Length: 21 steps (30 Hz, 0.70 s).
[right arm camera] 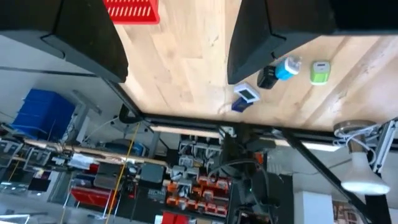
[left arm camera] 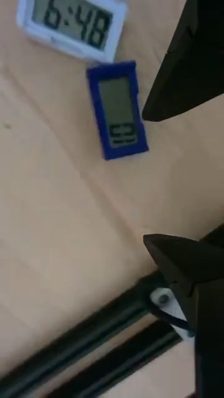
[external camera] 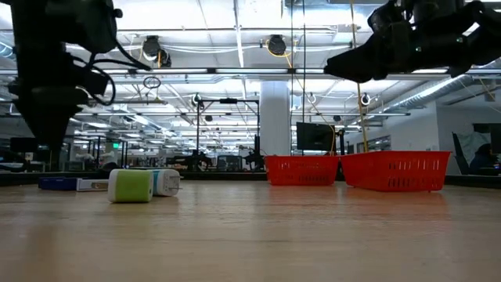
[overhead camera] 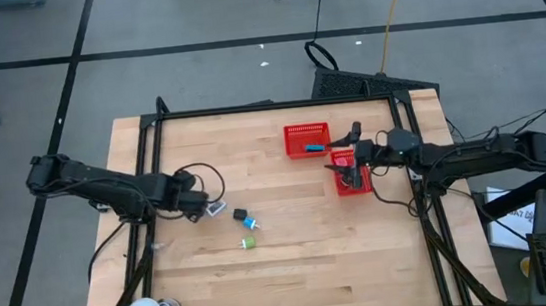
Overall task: Pick & Place Office items
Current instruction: Put the dark blue digital clock into the top red bin
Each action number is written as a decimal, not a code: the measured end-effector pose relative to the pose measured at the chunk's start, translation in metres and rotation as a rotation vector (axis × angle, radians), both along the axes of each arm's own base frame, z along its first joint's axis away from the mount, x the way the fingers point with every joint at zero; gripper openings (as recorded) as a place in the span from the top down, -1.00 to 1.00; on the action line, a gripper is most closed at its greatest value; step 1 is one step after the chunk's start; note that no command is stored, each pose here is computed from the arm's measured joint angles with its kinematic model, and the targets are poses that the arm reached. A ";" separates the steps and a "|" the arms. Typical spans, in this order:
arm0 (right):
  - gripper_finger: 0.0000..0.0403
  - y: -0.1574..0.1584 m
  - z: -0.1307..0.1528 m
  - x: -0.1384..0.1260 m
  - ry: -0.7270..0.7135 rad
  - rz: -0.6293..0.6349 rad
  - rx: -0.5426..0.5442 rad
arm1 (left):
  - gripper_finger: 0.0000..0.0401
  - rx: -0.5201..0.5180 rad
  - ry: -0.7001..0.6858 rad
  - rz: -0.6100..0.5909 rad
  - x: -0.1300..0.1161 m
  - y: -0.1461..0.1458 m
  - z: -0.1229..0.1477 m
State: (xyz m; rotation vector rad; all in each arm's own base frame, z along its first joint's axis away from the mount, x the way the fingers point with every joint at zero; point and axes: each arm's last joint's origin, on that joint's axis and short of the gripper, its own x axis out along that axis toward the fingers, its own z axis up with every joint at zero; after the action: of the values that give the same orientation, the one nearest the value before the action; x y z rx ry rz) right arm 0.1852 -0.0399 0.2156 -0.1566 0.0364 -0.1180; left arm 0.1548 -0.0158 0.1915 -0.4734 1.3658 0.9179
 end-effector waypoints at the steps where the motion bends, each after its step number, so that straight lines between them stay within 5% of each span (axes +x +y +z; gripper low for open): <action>1: -0.30 0.000 -0.001 0.000 0.011 0.001 0.005 | -0.57 0.002 0.000 0.006 0.000 0.000 -0.001; 6: -0.30 0.000 -0.007 0.002 0.051 0.000 0.033 | -0.57 0.031 0.017 -0.008 0.003 0.000 -0.003; 15: -0.30 0.007 -0.008 0.004 0.056 0.105 0.038 | -0.57 -0.044 0.173 -0.494 0.023 -0.004 -0.024; 21: -0.30 0.009 -0.007 0.004 0.054 0.120 0.036 | -0.57 -0.116 0.265 -0.555 0.030 -0.004 -0.043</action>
State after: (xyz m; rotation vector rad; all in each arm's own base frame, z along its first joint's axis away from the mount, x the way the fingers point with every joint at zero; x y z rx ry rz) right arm 0.1894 -0.0305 0.2082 -0.1254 0.0827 0.0070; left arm 0.1852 -0.0196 0.1484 -0.0432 1.6822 0.4538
